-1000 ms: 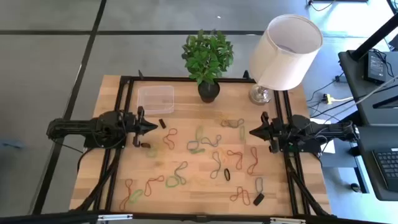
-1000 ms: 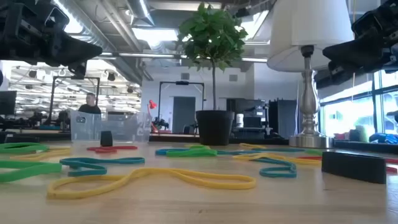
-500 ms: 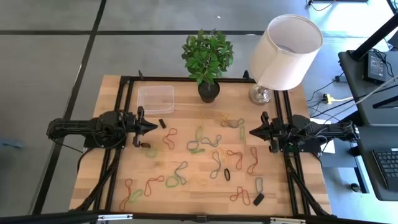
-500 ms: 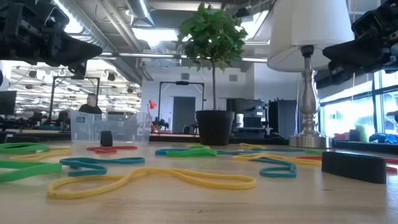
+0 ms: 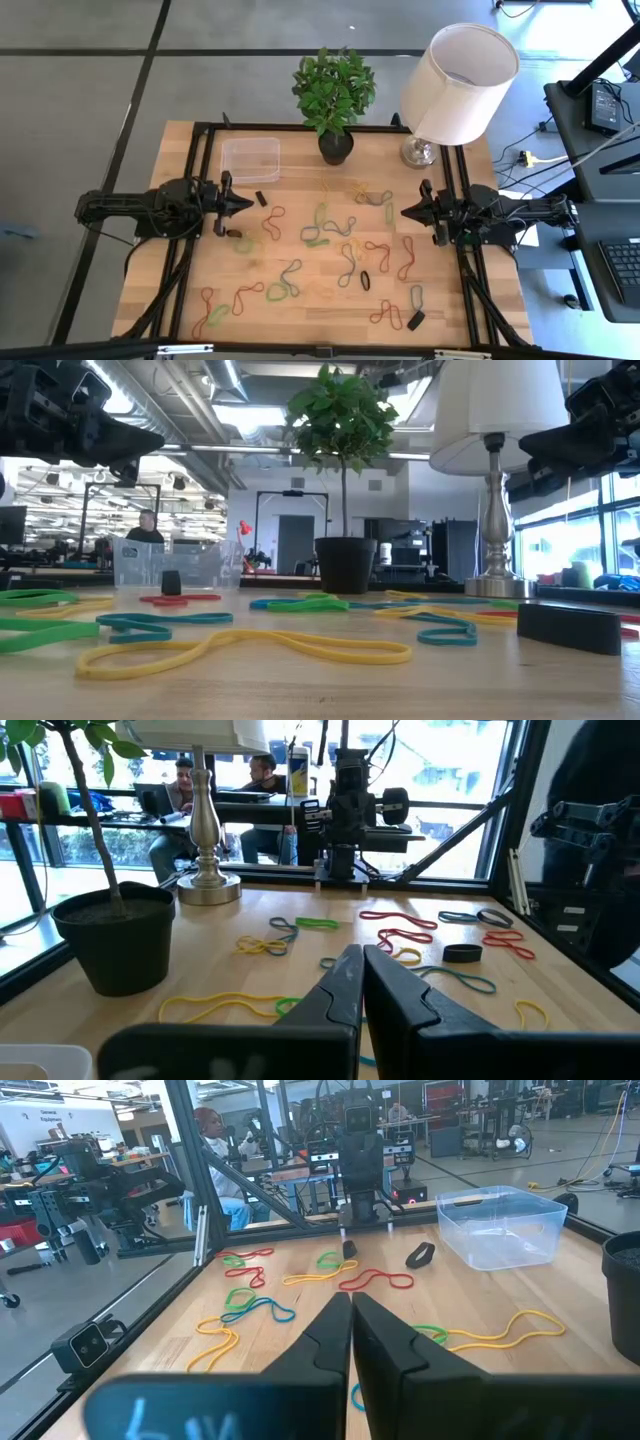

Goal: Pick and place rubber bands into bin

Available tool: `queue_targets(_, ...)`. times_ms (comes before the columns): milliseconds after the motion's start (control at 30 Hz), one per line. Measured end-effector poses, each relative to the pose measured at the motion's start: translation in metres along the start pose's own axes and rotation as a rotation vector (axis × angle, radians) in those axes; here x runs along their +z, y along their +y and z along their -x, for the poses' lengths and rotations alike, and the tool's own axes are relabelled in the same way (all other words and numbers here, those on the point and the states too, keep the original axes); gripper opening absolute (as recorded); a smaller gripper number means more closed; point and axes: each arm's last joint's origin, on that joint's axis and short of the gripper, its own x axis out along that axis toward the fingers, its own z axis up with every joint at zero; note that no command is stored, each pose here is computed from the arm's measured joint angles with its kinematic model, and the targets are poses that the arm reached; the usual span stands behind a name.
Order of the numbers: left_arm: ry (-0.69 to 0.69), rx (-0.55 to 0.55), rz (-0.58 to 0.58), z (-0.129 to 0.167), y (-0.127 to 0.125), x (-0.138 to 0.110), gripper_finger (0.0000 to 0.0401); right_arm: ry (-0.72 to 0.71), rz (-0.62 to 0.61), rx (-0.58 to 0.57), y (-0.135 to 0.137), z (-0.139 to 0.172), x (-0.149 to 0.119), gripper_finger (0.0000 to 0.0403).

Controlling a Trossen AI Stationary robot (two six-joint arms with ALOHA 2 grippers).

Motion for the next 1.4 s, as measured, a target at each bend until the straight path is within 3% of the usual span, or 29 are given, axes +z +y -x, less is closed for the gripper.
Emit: queue_targets(1400, 0.000, 0.000, 0.000, 0.0000, 0.0000, 0.0001, 0.0006, -0.001, 0.053, -0.001, 0.0000, 0.0000, 0.0001, 0.0019)
